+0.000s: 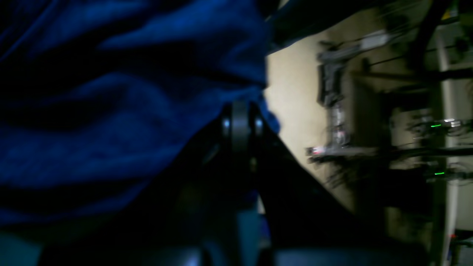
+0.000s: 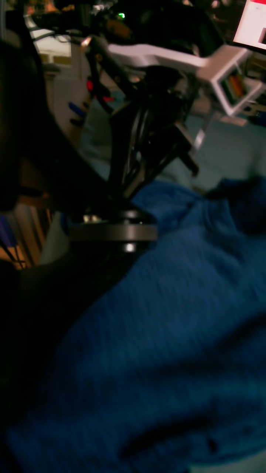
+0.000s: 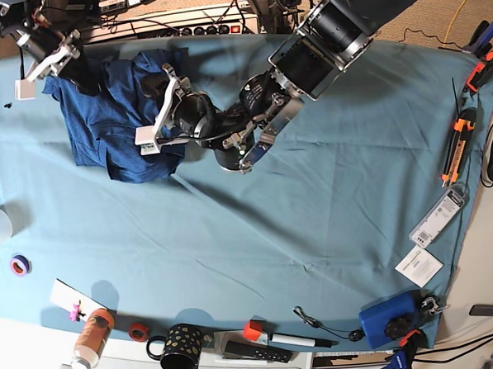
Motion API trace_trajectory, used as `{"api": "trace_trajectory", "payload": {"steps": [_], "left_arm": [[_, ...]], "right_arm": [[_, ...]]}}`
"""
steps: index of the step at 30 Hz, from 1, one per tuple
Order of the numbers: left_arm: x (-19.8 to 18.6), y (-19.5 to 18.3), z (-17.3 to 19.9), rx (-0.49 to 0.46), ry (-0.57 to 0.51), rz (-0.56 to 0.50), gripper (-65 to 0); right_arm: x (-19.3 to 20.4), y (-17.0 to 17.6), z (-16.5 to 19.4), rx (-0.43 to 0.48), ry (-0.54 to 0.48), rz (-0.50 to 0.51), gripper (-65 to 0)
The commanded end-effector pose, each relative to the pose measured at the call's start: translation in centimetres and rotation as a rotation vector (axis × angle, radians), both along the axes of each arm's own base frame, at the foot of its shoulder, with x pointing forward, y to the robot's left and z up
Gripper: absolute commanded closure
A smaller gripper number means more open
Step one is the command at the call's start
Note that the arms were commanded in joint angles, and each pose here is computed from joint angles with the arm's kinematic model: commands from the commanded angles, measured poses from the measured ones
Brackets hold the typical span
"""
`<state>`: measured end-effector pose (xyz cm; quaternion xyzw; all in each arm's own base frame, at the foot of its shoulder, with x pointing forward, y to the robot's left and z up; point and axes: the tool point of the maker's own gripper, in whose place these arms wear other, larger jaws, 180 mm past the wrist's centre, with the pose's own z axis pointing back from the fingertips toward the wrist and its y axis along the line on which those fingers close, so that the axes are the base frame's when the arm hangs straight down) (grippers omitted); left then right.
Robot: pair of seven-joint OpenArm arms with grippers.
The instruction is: Layout the t-shirt on the table in an organized manner, then fold the t-shirt properly
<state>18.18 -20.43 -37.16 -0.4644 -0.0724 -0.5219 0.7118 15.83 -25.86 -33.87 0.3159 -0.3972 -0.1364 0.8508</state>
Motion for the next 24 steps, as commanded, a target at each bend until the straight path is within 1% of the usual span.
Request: {"api": "trace_trajectory", "payload": {"steps": [1,4,7,10,12,13,14,15,16,18,24], "left_arm": [[0.6,-1.2,1.4,-0.035,-0.038,-0.004,0.0],[1.3,-0.2,-0.1,0.05,-0.083,0.015,0.0],[2.2,1.4,-1.6,0.127,-0.108,0.043,0.0],[2.8,2.9,-2.6,0.165,-0.111,0.059,0.0],[3.1,3.7,-3.1,0.189,-0.105,0.079,0.0],[3.2,4.0,-3.3,0.194,-0.102,0.082,0.0],[3.2,4.2,-3.3,0.195,-0.1,0.083,0.0],[3.2,4.2,-3.3,0.192,-0.094,0.085,0.0],[3.1,4.2,-3.2,0.183,-0.086,0.088,0.0],[3.1,4.0,-3.1,0.169,-0.079,0.096,0.0],[3.1,4.0,-3.0,0.162,-0.073,0.099,0.0]], "right_arm": [[0.8,-0.9,1.1,-0.031,-0.038,0.001,0.0],[1.7,-2.1,1.7,-0.088,-0.041,0.019,0.0],[2.0,-3.7,2.0,-0.168,-0.013,0.039,0.0],[1.6,-5.5,1.2,-0.275,0.067,0.052,0.0],[1.2,-6.4,0.8,-0.323,0.107,0.055,0.0],[1.3,-6.3,0.9,-0.32,0.101,0.056,0.0],[1.7,-5.8,1.5,-0.287,0.065,0.057,0.0],[2.2,-4.8,2.7,-0.218,-0.007,0.059,0.0],[2.9,-3.6,4.6,-0.119,-0.111,0.061,0.0],[2.9,-2.8,4.6,-0.102,-0.123,0.057,0.0],[1.7,0.0,2.5,0.014,-0.109,0.002,0.0]]}}
